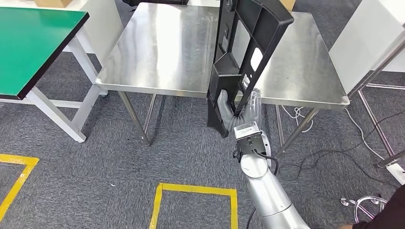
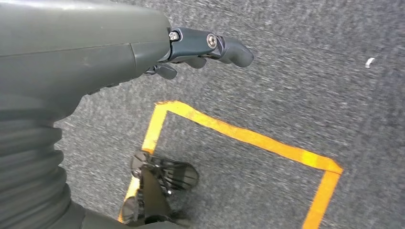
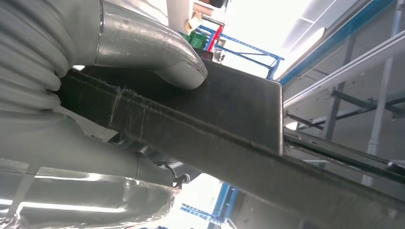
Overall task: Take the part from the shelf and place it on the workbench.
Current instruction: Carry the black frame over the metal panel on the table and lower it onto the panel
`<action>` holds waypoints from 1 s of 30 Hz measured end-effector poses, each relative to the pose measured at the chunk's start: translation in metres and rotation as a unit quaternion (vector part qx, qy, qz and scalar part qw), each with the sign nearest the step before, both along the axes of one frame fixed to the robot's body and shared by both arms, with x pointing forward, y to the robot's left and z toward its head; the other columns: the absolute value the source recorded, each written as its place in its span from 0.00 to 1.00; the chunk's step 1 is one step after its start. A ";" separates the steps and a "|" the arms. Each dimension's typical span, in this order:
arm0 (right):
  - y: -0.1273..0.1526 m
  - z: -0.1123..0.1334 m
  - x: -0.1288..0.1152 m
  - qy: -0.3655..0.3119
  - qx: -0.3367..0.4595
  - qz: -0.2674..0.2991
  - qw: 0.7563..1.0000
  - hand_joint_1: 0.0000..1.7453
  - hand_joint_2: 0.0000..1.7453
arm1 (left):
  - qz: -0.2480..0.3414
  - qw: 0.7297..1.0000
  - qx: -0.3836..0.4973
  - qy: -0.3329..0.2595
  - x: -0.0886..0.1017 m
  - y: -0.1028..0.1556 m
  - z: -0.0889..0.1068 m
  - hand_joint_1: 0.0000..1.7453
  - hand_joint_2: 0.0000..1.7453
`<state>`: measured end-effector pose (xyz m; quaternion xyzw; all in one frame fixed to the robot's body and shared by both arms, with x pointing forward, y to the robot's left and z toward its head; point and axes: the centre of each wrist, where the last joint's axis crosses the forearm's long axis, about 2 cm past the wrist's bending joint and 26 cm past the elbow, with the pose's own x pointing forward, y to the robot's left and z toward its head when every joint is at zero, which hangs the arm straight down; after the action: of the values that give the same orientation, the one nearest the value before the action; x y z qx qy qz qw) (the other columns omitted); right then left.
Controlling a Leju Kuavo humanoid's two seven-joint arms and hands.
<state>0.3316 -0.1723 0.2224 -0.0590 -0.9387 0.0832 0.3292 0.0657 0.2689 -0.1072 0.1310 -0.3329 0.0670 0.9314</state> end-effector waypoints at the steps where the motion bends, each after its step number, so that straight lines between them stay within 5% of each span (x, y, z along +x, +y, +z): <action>1: 0.000 0.000 0.000 0.000 -0.001 0.000 1.000 1.00 1.00 | 0.000 1.000 -0.001 0.000 0.000 -0.001 0.000 0.00 1.00; 30: -0.009 -0.014 -0.006 0.018 -0.015 -0.009 1.000 1.00 1.00 | -0.009 1.000 -0.003 0.000 -0.001 0.001 0.000 0.00 1.00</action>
<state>0.3260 -0.1816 0.2081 -0.0708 -0.9307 0.0953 0.3460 0.0648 0.2696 -0.1074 0.1249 -0.3334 0.0600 0.9325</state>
